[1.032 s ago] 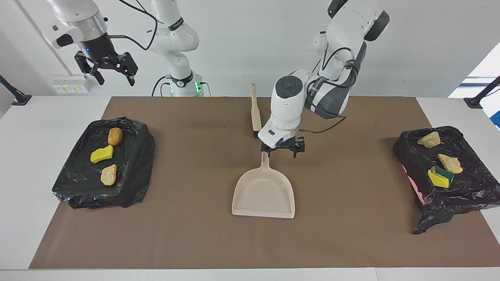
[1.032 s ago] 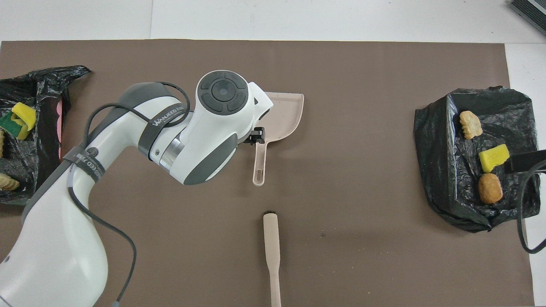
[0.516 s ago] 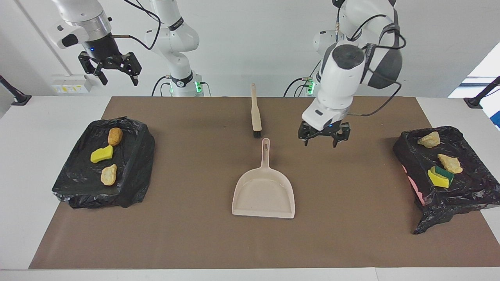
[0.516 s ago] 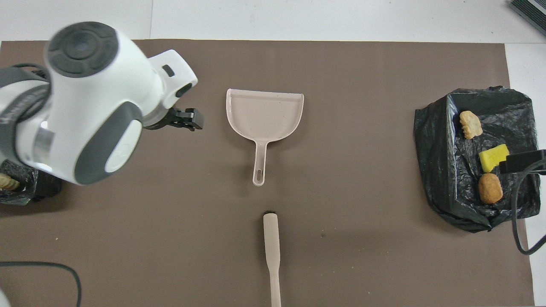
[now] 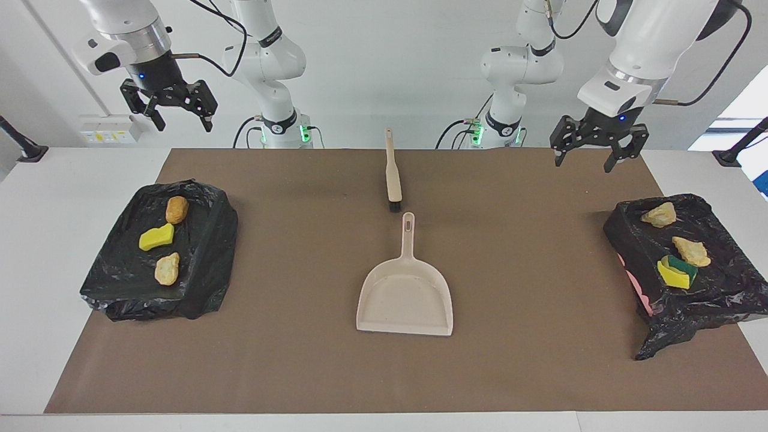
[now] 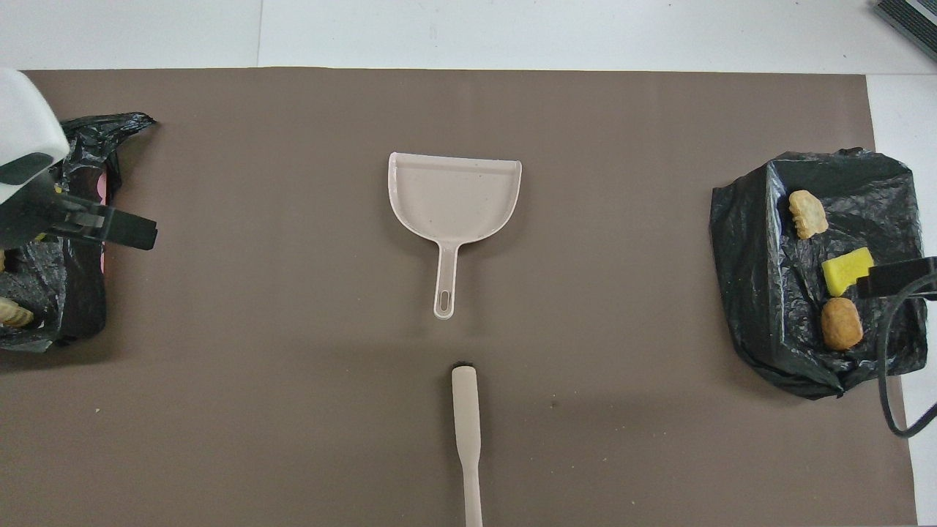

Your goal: Sweep and dump trash in bin

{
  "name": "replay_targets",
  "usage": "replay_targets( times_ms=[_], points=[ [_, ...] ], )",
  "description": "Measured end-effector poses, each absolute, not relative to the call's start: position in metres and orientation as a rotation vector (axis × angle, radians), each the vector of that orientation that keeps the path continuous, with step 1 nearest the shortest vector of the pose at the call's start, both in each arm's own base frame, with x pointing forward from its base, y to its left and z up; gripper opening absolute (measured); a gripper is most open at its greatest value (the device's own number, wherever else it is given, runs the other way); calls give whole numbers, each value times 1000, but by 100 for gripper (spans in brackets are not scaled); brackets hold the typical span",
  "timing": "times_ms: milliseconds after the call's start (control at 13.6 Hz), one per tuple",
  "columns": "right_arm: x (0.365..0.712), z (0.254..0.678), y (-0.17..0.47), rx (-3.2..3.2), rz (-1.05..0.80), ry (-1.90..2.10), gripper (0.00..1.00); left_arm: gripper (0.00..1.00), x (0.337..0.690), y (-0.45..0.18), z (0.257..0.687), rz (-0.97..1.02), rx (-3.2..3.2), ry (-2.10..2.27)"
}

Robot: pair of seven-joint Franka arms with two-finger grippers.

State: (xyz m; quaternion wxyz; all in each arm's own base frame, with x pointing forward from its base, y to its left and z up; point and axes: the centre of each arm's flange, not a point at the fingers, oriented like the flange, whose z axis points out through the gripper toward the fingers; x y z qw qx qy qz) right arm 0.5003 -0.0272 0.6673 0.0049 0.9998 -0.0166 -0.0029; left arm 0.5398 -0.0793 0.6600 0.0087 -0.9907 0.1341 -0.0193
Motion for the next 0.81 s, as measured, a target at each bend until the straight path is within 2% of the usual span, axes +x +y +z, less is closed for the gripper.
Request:
replay_targets(
  times_ms=[295,811],
  points=[
    [500,667,-27,3131,-9,-52,100,100,525,-66,674,-40,-3098,416],
    [500,667,-27,3131,-9,-52,100,100,525,-53,672,-17,-3125,377]
  ],
)
